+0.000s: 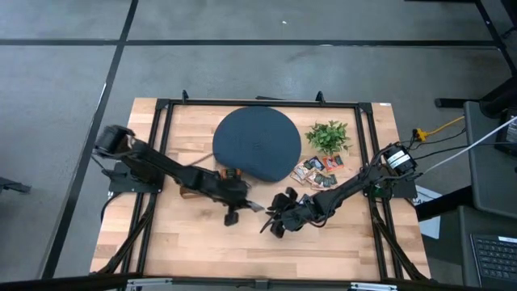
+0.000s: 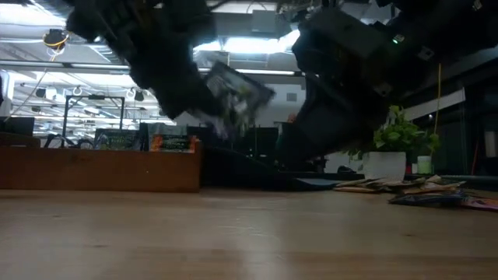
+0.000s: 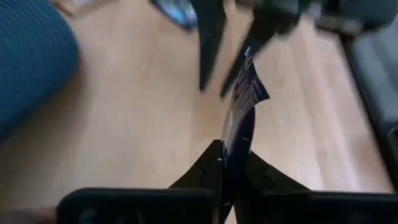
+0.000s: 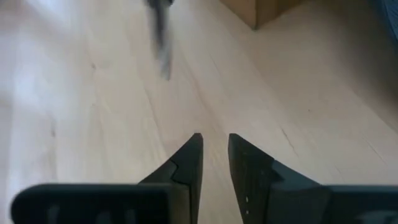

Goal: Pick & Place Tea
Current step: Put the blue tea bag into the middle section of the wooden organizer

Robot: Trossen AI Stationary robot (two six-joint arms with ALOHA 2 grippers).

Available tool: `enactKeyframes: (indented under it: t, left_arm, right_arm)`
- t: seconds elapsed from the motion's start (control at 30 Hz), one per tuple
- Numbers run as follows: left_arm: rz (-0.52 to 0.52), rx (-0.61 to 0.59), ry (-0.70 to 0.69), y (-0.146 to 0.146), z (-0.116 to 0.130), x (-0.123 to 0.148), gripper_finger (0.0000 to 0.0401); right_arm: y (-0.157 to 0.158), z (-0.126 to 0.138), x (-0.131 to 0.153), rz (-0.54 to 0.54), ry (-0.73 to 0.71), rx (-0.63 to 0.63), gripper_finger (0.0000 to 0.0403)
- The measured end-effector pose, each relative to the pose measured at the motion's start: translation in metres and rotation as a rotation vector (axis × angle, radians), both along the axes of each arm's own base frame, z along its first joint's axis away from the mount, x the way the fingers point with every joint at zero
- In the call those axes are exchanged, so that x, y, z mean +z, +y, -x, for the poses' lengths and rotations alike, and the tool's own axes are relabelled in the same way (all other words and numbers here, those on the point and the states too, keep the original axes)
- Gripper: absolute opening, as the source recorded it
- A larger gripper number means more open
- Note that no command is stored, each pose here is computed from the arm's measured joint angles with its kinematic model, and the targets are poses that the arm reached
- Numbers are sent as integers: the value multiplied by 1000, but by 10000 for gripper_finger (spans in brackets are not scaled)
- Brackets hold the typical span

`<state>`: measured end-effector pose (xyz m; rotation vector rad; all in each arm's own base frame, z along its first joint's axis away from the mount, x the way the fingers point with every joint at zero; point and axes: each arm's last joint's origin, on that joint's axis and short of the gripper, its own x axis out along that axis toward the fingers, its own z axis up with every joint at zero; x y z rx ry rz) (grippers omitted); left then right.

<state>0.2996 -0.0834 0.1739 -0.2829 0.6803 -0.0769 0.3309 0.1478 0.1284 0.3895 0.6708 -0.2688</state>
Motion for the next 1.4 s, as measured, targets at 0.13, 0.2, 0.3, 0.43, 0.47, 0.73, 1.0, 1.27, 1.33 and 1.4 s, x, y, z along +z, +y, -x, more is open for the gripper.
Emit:
enactKeyframes:
  t: [0.13, 0.2, 0.3, 0.43, 0.47, 0.73, 1.0, 1.27, 1.33, 1.4]
  left_arm:
    - [82, 59, -191, 9, 27, 0, 7]
    - [105, 86, -265, 13, 38, -3, 7]
    - [132, 119, -395, 17, 49, -3, 7]
    - [147, 125, -513, 21, 58, -1, 7]
    - [143, 128, -537, 21, 60, -1, 7]
    - [87, 122, -631, 22, 62, 5, 9]
    - [77, 170, -638, 24, 62, 6, 10]
    - [97, 166, -655, 28, 76, 12, 10]
    - [112, 175, -663, 30, 85, 12, 10]
    - [126, 182, -666, 32, 92, 11, 10]
  right_arm:
    - [1, -6, 6, 13, -80, 22, 79]
    - [0, -10, 11, 24, -137, 35, 79]
    - [-6, -18, 18, 35, -211, 39, 79]
    - [-16, -27, 26, 43, -291, 61, 79]
    - [-18, -29, 28, 36, -311, 71, 79]
    - [-35, -41, 40, 18, -433, 100, 119]
    - [-47, -46, 50, 66, -526, 47, 162]
    - [-44, -37, 72, 186, -545, -3, 163]
    - [-42, -34, 77, 186, -544, 4, 161]
    - [-43, -33, 79, 185, -543, 3, 152]
